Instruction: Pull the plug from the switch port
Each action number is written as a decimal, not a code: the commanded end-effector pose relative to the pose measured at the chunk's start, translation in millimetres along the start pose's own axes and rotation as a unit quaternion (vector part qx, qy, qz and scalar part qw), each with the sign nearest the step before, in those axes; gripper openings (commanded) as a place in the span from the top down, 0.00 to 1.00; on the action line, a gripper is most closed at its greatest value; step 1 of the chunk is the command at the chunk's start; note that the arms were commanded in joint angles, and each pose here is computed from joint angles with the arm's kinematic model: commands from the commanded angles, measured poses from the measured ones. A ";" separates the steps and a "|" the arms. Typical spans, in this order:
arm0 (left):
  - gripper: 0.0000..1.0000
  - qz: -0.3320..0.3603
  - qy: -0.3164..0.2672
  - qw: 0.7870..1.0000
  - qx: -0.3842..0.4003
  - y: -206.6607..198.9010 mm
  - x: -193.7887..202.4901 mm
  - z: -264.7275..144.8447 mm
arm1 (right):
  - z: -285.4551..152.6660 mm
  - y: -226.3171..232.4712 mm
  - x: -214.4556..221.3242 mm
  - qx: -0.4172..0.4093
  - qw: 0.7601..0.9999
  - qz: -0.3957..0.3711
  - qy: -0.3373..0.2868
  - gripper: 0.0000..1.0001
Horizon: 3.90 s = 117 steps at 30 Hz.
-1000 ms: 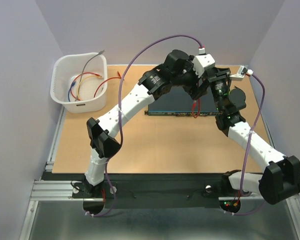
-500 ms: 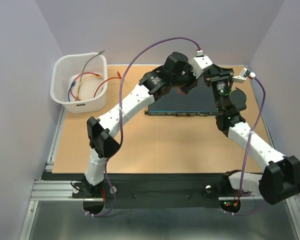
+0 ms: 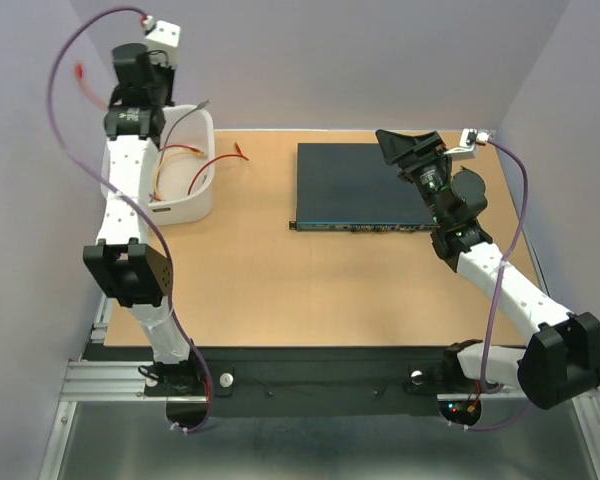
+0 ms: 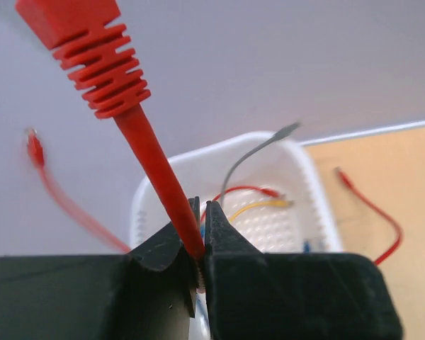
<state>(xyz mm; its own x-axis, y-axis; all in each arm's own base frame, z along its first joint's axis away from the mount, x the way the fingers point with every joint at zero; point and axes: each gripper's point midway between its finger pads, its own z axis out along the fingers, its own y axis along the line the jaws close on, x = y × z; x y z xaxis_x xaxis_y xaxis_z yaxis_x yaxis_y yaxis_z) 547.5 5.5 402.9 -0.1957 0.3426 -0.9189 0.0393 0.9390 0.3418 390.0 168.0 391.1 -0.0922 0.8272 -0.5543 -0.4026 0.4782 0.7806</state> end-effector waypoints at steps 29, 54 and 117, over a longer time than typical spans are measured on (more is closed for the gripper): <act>0.01 0.166 0.034 0.963 0.209 -98.6 79.7 -35.6 | -26.4 -44.3 36.5 0.047 0.994 -0.081 0.064 0.03; 1.00 0.340 0.156 0.926 -0.050 -115.4 120.7 52.3 | -44.4 -60.9 31.9 0.079 0.991 -0.100 0.050 0.00; 0.01 0.154 0.157 0.882 0.416 -358.0 137.7 -50.6 | -156.2 -253.3 99.0 0.289 0.932 0.120 0.182 0.48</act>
<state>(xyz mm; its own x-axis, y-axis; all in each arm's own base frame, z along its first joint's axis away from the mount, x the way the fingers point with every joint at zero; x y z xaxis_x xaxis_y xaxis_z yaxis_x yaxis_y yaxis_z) 454.0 -276.9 139.1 -0.3264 0.6992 -0.6361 0.8090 0.5547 0.1947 336.4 78.0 90.6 -0.4730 0.8046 -0.3590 0.2476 0.5124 0.8223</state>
